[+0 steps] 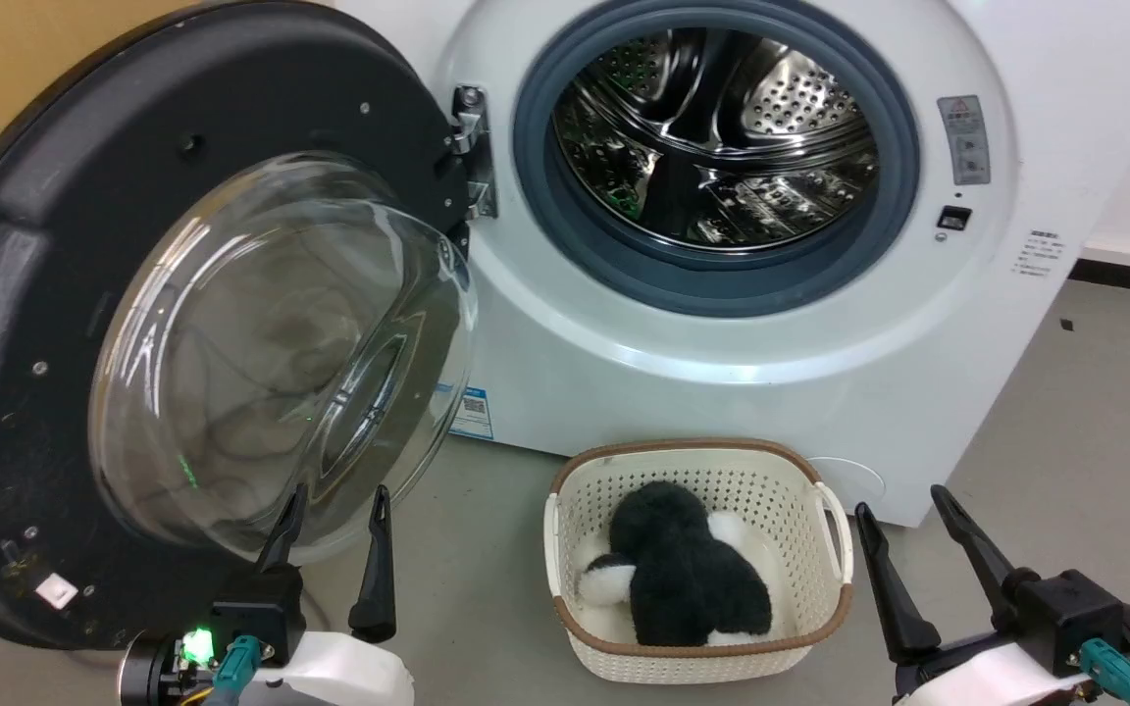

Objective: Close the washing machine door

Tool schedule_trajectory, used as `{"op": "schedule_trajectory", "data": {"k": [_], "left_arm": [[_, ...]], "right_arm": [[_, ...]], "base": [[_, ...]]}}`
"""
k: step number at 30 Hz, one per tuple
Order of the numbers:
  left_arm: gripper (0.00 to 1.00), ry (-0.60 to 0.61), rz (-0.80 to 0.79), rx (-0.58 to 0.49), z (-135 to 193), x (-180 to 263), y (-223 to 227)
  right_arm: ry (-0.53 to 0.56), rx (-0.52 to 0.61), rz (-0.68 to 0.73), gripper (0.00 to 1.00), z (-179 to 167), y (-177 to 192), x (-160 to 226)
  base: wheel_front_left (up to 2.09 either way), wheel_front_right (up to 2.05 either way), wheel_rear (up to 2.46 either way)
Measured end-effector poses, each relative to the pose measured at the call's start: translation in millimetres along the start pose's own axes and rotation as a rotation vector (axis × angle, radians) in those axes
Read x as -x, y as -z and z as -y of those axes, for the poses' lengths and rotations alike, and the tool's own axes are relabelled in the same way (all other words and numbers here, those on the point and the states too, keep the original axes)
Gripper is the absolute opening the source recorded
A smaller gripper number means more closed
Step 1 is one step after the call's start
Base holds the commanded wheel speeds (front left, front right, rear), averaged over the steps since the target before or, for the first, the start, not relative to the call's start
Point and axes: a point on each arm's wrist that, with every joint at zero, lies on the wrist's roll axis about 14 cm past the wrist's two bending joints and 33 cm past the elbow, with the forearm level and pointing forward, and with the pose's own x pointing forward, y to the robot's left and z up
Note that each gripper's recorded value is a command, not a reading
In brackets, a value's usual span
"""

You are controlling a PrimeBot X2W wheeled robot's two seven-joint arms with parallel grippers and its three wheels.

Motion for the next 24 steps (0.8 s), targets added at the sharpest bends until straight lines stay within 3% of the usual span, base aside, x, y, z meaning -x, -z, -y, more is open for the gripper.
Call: {"op": "schedule_trajectory", "data": {"k": [24], "left_arm": [[1.0,-0.113,0.033,0.009,-32.0,27.3,-2.7]], "right_arm": [[-0.126,-0.034,0.03,1.0,-40.7,0.1,-14.8]], "base": [[0.0,0.0,0.0]]}}
